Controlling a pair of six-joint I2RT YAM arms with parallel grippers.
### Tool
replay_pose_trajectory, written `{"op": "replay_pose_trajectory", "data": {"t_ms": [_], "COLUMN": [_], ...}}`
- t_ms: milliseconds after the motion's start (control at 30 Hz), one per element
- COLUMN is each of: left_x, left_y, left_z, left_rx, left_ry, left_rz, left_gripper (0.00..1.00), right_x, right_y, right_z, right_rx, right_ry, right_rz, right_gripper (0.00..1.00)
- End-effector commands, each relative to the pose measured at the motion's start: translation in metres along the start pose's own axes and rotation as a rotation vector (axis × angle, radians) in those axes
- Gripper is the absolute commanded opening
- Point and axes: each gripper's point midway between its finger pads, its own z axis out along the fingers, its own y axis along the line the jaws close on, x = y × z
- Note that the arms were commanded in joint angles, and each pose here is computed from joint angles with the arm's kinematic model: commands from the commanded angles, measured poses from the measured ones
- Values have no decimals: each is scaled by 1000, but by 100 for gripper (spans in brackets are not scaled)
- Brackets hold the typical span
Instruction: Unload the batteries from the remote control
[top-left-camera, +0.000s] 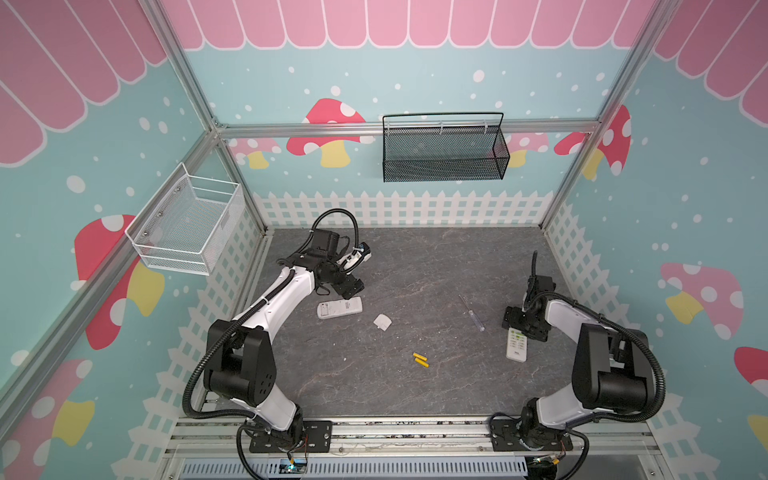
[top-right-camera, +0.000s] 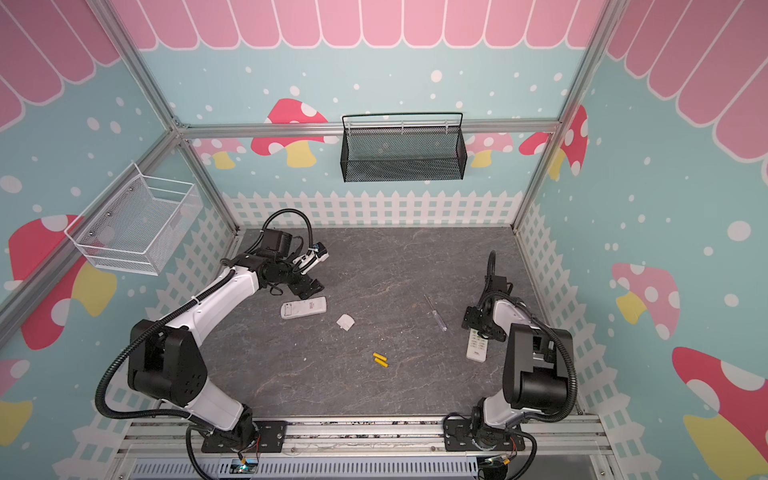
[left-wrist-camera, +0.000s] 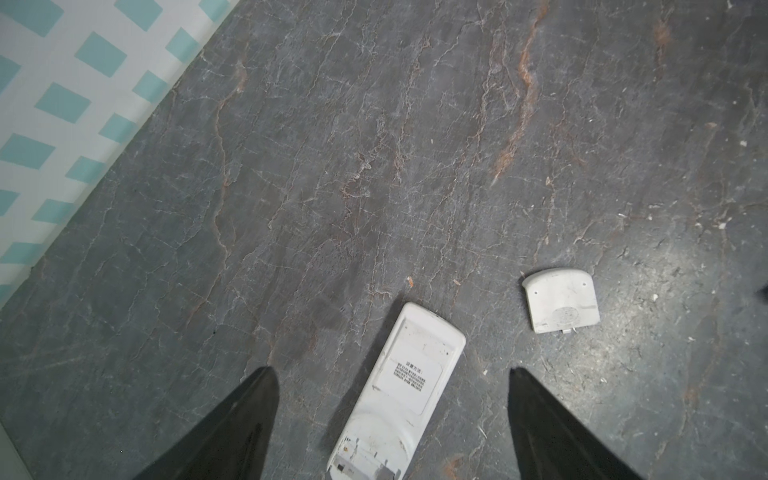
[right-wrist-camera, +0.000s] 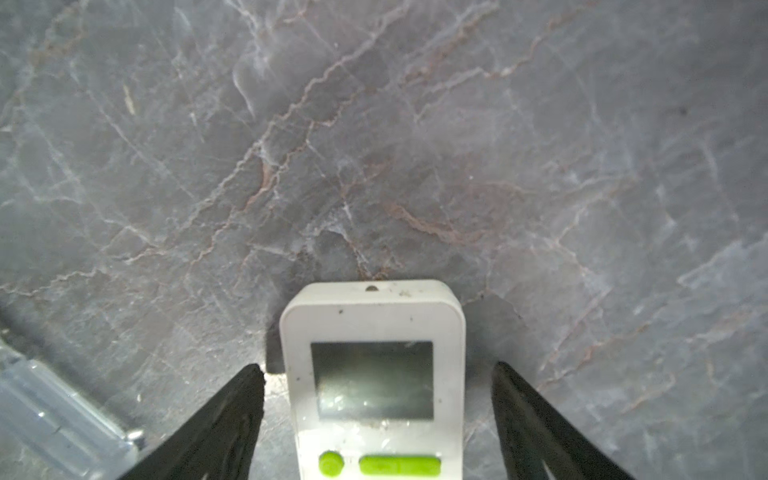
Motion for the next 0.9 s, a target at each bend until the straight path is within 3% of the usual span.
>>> {"op": "replay_pose_trajectory", "data": {"t_ms": [0,367,567,667,867], "left_x": [-9,-17,-38,-56,-107], "left_y": [-3,-3,4,6,0], "left_z": [3,6,-2,-12,-41], "left_rx": [22,39,31,44,72], "left_ry": [-33,-52,-86,-124,-216], "left_rz": [-71,-101,-48,-22,125], "left_gripper": [86,86,85,84,83], "right_x": [32,46,29,17,-39], "right_y": [-10,1,4,10,46], "right_z": [-5,4,-4,-14,-58], "right_rx": [32,51,39,20,-106], "right_ry": [68,139,71,47,-123], "right_rz": [11,-45,-58,-73,-173], "right_gripper": [87,65,46,45,41]}}
